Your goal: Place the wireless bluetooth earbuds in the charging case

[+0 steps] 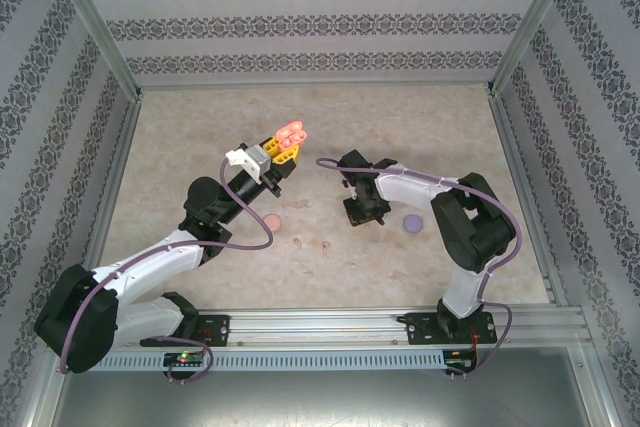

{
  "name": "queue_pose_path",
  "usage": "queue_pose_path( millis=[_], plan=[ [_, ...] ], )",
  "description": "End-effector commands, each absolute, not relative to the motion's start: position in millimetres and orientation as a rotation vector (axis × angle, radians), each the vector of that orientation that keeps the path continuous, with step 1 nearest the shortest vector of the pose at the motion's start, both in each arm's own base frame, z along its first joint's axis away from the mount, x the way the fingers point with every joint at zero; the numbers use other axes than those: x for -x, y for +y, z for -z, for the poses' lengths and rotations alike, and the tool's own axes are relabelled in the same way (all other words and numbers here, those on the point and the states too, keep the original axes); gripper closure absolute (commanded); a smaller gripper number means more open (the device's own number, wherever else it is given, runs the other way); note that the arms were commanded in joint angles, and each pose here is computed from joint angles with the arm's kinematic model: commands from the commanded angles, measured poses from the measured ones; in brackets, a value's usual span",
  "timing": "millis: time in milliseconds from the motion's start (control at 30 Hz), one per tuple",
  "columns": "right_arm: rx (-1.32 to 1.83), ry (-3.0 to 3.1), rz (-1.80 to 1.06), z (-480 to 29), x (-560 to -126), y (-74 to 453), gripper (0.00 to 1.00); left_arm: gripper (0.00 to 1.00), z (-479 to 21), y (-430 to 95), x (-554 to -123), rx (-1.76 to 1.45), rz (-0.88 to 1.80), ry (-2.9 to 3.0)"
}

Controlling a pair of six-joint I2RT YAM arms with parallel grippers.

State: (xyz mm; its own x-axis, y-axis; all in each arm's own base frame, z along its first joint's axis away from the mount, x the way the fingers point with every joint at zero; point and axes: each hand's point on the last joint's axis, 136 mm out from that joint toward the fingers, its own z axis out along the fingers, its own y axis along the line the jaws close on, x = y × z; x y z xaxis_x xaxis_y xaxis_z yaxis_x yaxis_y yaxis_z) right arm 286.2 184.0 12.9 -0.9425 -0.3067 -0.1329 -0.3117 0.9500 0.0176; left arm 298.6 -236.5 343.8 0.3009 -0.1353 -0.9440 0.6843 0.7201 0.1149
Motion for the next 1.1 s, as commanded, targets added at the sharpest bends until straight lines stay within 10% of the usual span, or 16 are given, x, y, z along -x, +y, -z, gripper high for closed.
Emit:
queue_pose_path(
  millis=[0, 467, 1067],
  plan=[
    [0.458, 2.979, -0.031, -18.4, -278.4, 177.6, 0.69, 1.00, -366.4, -241.4, -291.0, -0.564, 0.619, 1.075],
    [0.412, 2.819, -0.109, -80.3, -295.1, 185.5, 0.73, 1.00, -368.0, -241.4, -290.5, -0.564, 0.623, 1.072],
    [0.420, 1.940, -0.509, -368.5, -323.8, 226.0, 0.73, 1.00, -371.9, -248.4, -295.3, -0.589, 0.620, 1.066]
  ],
)
